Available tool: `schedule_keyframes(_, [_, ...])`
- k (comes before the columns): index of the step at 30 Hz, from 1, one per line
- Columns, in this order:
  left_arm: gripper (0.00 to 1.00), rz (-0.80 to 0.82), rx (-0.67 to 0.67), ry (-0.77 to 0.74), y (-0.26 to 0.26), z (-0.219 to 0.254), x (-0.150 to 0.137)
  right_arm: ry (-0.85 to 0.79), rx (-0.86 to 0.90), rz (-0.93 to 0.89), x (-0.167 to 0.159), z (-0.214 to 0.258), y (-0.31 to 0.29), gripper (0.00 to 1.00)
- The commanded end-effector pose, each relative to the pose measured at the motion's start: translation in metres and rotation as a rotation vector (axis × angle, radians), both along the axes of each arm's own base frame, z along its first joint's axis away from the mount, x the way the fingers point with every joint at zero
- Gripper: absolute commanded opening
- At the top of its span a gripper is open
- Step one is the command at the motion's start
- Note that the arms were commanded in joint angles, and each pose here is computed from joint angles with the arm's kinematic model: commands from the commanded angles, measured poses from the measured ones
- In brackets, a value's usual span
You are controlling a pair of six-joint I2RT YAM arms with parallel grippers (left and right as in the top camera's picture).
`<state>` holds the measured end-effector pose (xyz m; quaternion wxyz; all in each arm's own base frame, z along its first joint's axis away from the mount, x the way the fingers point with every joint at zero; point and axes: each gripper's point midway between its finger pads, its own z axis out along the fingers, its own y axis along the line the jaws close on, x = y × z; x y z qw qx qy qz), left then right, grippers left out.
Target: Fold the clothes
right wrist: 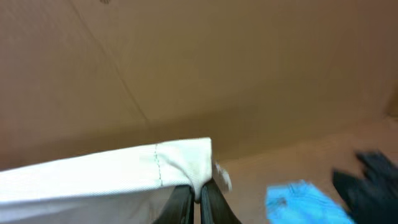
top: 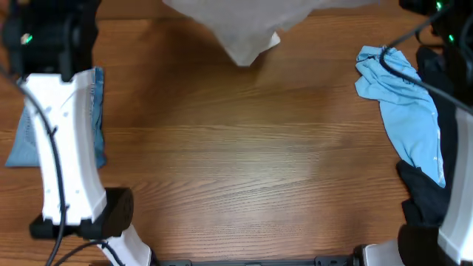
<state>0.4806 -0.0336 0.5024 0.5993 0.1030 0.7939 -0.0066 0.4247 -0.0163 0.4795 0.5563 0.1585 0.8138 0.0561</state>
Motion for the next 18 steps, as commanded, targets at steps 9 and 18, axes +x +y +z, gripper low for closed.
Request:
schedule_keyframes(9, [0.04, 0.286, 0.040, 0.797, 0.089, -0.212, -0.023, 0.676, -0.043, -0.280, -0.029, -0.184, -0.062, 0.04])
schedule_keyframes(18, [0.04, 0.065, -0.163, 1.111, 0.035, -0.298, -0.027, 0.881, -0.020, -0.149, -0.031, -0.284, -0.044, 0.04])
